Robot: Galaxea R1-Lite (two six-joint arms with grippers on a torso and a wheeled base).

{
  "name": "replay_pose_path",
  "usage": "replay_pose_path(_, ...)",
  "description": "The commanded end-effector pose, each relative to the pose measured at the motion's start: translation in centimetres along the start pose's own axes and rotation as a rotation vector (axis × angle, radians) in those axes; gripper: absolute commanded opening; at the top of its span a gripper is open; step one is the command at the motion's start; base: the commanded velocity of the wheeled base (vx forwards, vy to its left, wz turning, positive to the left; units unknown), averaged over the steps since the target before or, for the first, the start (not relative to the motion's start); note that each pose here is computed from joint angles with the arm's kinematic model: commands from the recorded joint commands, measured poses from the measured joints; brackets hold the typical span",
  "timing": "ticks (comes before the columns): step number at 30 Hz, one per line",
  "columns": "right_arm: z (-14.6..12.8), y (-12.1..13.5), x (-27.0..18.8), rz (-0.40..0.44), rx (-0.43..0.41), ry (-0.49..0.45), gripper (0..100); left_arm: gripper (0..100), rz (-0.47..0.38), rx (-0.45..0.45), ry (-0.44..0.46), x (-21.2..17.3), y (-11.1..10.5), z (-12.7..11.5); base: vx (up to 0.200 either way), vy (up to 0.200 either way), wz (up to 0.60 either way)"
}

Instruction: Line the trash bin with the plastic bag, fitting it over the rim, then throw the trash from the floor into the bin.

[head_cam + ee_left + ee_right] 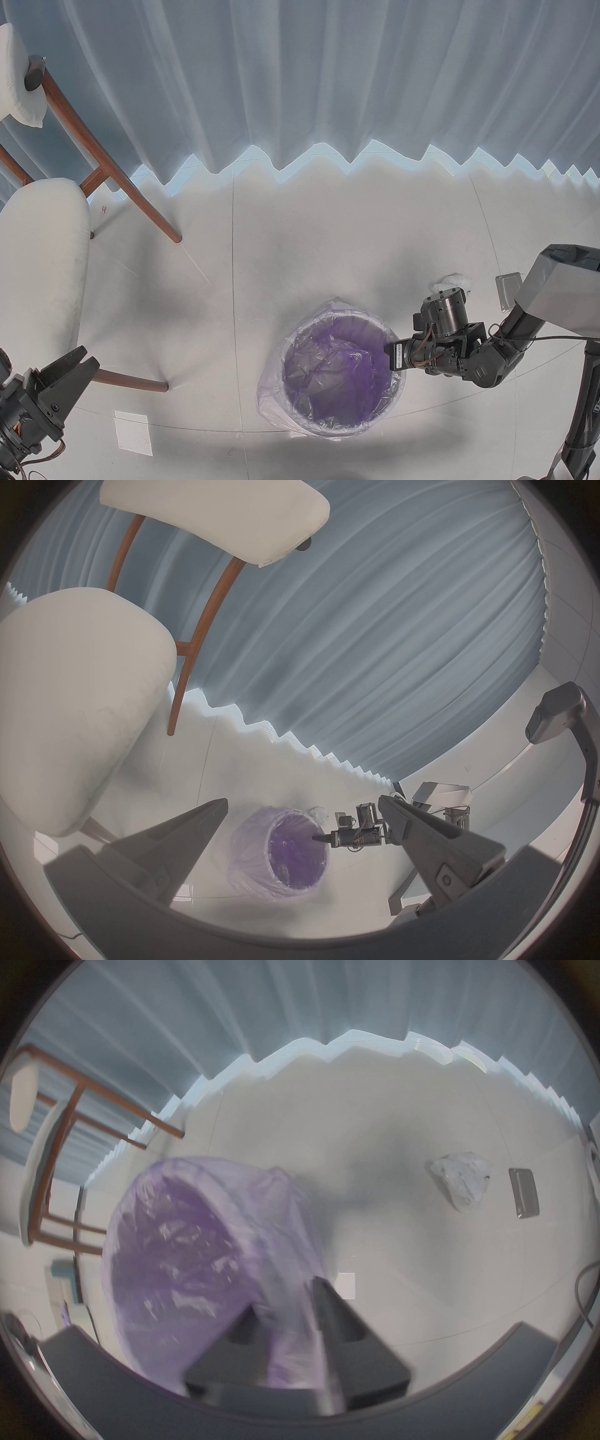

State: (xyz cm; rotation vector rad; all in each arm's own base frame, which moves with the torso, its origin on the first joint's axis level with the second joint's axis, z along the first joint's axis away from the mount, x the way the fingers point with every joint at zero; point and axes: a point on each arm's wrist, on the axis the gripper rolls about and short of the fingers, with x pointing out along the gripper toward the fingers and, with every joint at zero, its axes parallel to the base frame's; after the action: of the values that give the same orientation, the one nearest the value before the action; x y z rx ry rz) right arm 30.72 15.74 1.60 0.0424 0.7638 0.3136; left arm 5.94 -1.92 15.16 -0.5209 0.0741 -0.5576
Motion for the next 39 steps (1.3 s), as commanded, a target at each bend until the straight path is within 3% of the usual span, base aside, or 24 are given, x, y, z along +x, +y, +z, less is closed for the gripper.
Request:
replay_pose_path(1,2.0,0.5,0.3,0.017,0.081,-0.066,0,100,0.008,-0.008,0.019,-0.1,0.3,-0.4,0.000,0.000,0.00)
replay_pose_path(3,3.3,0.8,0.3,0.031,0.178,-0.107,0,100,0.001,-0.008,0.025,-0.1,0.3,-0.4,0.000,0.000,0.00)
replay_pose_path(6,4.0,1.0,0.4,0.030,0.224,-0.134,0,100,-0.001,-0.007,0.026,-0.1,0.3,-0.4,0.000,0.000,0.00)
replay_pose_path(7,5.0,1.0,0.6,0.015,0.297,-0.169,0,100,-0.001,-0.009,0.027,-0.1,0.3,-0.5,0.000,0.000,0.00)
replay_pose_path(9,5.7,1.1,0.7,0.009,0.337,-0.177,0,100,0.002,-0.010,0.034,-0.1,0.3,-0.5,0.000,0.000,0.00)
replay_pose_path(15,7.8,1.7,1.1,0.004,0.423,-0.226,0,100,0.007,-0.016,0.047,-0.1,0.4,-0.7,0.000,0.000,0.00)
replay_pose_path(24,8.3,1.8,2.2,0.003,0.473,-0.223,0,100,0.008,-0.015,0.048,-0.1,0.4,-0.7,0.000,0.000,0.00)
replay_pose_path(25,8.2,1.8,2.3,0.001,0.480,-0.222,100,100,0.008,-0.015,0.048,-0.1,0.4,-0.7,0.000,0.000,0.00)
replay_pose_path(34,8.8,1.9,-0.4,0.008,0.508,-0.247,100,100,-0.042,-0.016,0.075,0.8,0.0,0.0,0.000,0.000,0.00)
replay_pose_path(39,8.5,1.7,-3.7,-0.006,0.510,-0.234,100,100,-0.030,0.012,0.190,3.6,0.2,0.4,0.000,0.000,0.00)
